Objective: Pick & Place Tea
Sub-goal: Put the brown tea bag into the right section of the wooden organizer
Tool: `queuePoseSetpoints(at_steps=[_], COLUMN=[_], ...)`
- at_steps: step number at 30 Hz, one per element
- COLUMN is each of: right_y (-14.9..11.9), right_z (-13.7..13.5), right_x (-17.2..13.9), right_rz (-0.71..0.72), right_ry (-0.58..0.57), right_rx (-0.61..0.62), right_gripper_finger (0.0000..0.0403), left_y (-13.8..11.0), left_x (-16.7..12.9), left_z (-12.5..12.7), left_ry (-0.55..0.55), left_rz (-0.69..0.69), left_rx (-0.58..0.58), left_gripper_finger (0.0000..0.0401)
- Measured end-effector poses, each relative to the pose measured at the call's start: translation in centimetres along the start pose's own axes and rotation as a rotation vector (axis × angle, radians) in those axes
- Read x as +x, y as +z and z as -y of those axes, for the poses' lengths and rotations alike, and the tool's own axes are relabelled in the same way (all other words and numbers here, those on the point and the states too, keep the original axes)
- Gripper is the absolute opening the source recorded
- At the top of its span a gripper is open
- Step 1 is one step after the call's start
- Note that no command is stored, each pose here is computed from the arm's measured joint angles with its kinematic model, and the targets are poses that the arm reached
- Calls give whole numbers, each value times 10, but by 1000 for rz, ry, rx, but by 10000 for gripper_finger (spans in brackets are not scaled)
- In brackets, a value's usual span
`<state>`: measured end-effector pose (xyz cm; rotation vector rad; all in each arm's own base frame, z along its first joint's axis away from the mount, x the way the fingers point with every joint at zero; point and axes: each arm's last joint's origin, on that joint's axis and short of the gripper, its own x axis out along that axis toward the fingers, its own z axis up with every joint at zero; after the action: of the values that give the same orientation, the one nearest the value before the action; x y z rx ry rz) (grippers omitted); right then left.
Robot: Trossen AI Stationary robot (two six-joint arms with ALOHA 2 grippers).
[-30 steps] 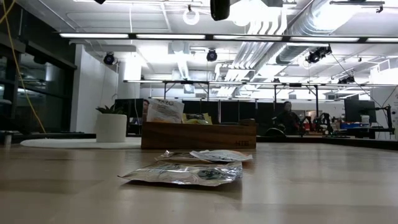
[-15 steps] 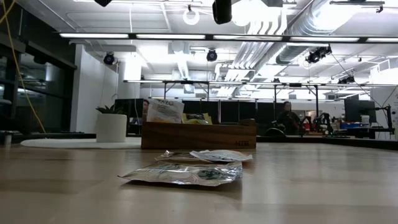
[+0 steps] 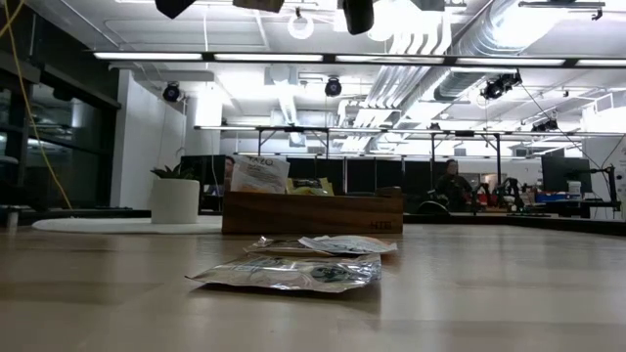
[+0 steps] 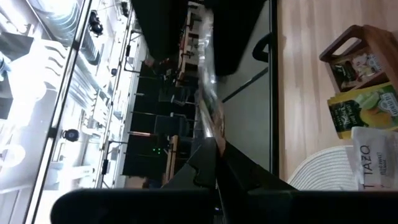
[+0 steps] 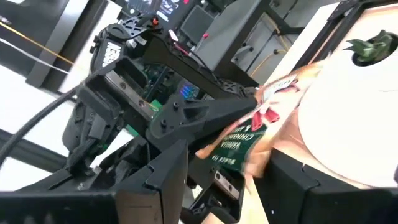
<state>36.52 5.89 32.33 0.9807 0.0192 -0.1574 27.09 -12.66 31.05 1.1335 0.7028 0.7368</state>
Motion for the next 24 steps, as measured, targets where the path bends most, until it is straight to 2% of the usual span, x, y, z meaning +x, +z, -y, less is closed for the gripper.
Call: queuePoseSetpoints(at_steps=[7, 20, 24], right_y=[-4, -15, -18], right_z=[-1, -8, -8], right_x=[-2, -8, -9], right_rz=[63, 118, 112], right_ry=[-58, -100, -108], right_rx=[-20, -105, -130], right_gripper_finger=[151, 12, 4], left_y=[0, 0, 0], left_x=[-1, -1, -1], left_z=[0, 0, 0], left_ry=[-2, -3, -7], left_rz=[4, 4, 6], left_rx=[0, -3, -4], left_gripper_finger=[0, 0, 0])
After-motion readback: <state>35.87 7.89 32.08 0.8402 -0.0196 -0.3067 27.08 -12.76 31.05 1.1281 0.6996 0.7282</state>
